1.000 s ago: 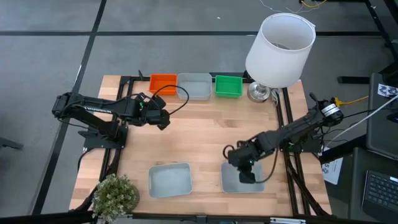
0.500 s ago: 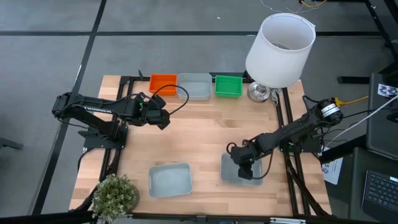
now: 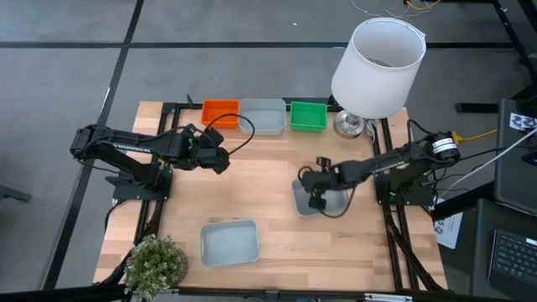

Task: Stack baskets by color
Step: Stack the bottom right gray bin on the top gray bin

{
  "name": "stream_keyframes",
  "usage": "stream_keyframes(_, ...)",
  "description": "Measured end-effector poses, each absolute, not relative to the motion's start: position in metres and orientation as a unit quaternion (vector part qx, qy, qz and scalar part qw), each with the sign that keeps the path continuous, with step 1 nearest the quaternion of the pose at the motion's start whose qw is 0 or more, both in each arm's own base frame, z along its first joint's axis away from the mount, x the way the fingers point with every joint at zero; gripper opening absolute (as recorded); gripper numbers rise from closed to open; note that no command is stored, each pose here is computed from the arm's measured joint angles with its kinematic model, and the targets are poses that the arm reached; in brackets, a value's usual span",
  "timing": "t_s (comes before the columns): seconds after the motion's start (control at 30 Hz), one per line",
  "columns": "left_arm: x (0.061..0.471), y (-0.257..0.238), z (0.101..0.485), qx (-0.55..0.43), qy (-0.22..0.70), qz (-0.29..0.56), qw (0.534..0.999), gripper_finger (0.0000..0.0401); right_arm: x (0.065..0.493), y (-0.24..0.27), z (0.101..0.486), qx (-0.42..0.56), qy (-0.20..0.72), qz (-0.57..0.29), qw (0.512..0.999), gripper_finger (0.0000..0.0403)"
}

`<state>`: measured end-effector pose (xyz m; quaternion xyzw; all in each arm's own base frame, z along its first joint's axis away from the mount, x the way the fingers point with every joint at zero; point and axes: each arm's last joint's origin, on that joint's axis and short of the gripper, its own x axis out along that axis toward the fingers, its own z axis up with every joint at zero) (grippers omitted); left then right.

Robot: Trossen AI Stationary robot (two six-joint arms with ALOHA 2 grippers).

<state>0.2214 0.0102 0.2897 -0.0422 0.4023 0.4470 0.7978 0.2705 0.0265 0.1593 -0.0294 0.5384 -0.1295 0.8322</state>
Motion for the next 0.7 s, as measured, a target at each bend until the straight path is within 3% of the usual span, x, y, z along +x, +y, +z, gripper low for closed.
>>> stream_keyframes(0.23, 0.222, 0.011, 0.276, -0.028, 0.394, 0.458, 0.796, 0.0071, 0.301, -0.012, 0.178, -0.036, 0.397, -0.144, 0.906, 0.0037)
stream_keyframes(0.43, 0.222, 0.011, 0.262, -0.033, 0.398, 0.453, 0.797, 0.0071, 0.309, -0.031, 0.193, -0.035, 0.343, -0.221, 0.912, 0.0037)
stream_keyframes(0.53, 0.233, 0.009, 0.265, -0.08, 0.37, 0.419, 0.825, 0.0071, 0.309, -0.03, 0.215, -0.049, 0.336, -0.247, 0.908, 0.0037)
stream_keyframes(0.7, 0.265, 0.003, 0.274, -0.101, 0.314, 0.285, 0.9, 0.0071, 0.287, -0.014, 0.263, -0.065, 0.371, -0.293, 0.879, 0.0037)
